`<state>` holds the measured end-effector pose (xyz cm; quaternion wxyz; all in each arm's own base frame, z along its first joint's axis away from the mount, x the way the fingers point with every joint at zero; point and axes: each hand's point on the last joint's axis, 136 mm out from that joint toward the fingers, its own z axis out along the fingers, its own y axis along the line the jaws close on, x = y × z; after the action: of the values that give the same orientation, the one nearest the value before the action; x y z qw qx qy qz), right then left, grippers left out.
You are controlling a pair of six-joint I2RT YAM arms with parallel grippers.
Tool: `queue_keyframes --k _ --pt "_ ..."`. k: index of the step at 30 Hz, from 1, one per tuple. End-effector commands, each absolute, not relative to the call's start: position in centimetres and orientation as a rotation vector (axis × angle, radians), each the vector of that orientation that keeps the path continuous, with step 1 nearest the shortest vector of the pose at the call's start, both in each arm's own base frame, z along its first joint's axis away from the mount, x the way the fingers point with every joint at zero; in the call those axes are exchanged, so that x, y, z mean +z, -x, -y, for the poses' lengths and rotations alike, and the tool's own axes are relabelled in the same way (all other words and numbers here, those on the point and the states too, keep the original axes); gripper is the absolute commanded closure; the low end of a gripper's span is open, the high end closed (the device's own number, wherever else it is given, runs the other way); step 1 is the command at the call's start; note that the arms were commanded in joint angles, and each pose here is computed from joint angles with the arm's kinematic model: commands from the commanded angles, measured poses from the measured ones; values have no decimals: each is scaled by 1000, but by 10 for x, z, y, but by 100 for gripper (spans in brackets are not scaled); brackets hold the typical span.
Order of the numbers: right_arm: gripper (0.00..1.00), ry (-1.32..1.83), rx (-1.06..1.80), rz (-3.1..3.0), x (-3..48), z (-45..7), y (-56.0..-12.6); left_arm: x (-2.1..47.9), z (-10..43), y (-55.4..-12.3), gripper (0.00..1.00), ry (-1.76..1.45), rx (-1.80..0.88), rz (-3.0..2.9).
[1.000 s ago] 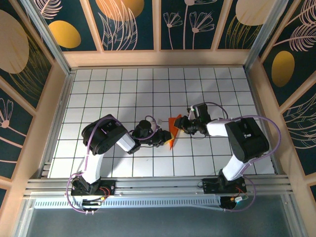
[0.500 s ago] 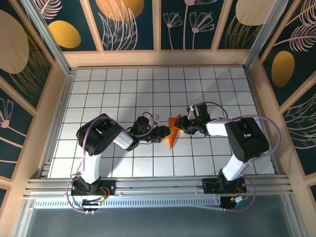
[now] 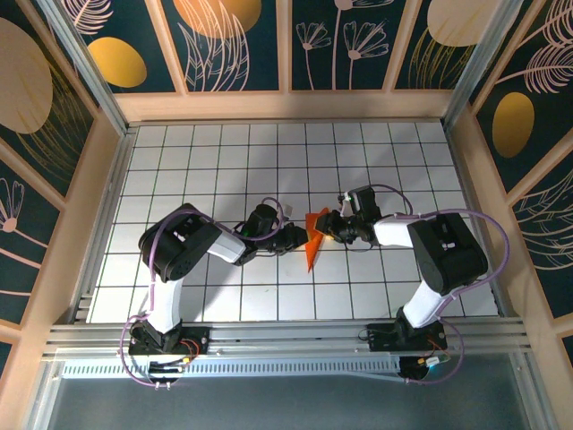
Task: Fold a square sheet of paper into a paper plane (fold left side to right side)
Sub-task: Fold the wing for the fifth time at the center of the table.
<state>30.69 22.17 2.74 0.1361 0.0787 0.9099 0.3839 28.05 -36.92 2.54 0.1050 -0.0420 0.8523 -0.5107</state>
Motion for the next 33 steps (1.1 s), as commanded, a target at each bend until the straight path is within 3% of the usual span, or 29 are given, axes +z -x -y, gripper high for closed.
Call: queue_keyframes --k 1,30,33 --pt "65 -241 984 -2698 5 -212 -303 13 365 -285 90 124 -1440 -2540" --pt "65 -208 978 -2621 44 -206 -306 -27 347 -290 100 178 -1193 -2664" --pt "74 -192 987 -2606 49 -206 -308 -29 346 -291 100 185 -1176 -2668"
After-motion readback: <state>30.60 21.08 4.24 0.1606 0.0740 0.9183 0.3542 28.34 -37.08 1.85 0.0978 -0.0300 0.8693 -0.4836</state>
